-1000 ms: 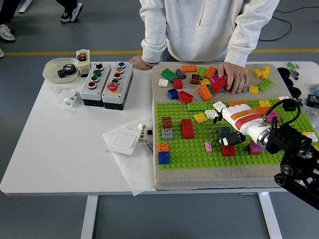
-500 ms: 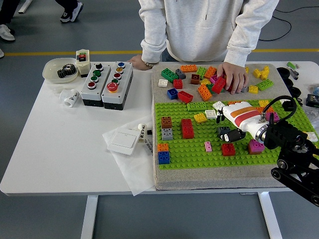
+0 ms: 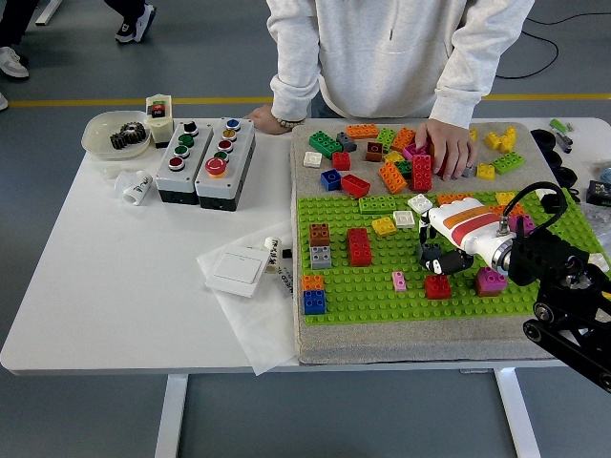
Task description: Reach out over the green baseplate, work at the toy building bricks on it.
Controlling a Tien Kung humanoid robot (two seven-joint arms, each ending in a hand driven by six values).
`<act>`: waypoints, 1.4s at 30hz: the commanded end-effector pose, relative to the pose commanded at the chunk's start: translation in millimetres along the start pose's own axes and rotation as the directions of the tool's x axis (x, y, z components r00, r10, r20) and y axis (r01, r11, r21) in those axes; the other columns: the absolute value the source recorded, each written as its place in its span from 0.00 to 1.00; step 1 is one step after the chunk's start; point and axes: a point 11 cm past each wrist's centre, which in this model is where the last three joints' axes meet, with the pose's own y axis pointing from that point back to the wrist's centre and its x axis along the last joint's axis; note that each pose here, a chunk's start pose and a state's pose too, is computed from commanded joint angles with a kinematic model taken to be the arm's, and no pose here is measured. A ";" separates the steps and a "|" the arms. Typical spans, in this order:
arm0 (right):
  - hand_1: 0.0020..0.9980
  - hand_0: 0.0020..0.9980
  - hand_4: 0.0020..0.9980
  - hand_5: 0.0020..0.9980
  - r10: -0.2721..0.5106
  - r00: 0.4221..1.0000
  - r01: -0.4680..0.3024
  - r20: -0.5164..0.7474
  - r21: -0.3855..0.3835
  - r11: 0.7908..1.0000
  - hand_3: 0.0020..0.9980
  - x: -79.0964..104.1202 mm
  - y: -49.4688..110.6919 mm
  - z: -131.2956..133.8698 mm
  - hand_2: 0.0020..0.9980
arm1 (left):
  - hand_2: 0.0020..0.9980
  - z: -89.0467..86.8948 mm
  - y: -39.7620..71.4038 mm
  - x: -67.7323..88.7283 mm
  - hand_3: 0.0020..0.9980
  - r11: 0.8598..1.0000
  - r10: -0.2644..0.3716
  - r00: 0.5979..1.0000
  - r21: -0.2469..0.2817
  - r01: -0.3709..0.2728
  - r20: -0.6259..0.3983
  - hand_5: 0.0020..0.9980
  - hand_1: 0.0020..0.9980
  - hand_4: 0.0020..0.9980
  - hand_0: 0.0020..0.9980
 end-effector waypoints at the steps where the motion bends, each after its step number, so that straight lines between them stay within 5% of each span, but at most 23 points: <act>1: 0.48 0.48 0.79 0.29 0.000 1.000 0.000 -0.001 0.000 1.000 0.49 0.2 -0.1 0.1 0.52 | 0.78 0.2 0.0 0.1 0.62 1.000 0.001 1.000 0.000 -0.001 0.000 0.64 0.73 0.66 0.72; 42: 0.44 0.42 0.73 0.32 0.040 0.999 -0.040 0.002 0.023 0.999 0.48 8.5 -0.1 -0.7 0.50 | 0.78 0.9 0.2 -0.5 0.62 1.000 0.001 1.000 0.000 -0.001 -0.008 0.63 0.73 0.66 0.72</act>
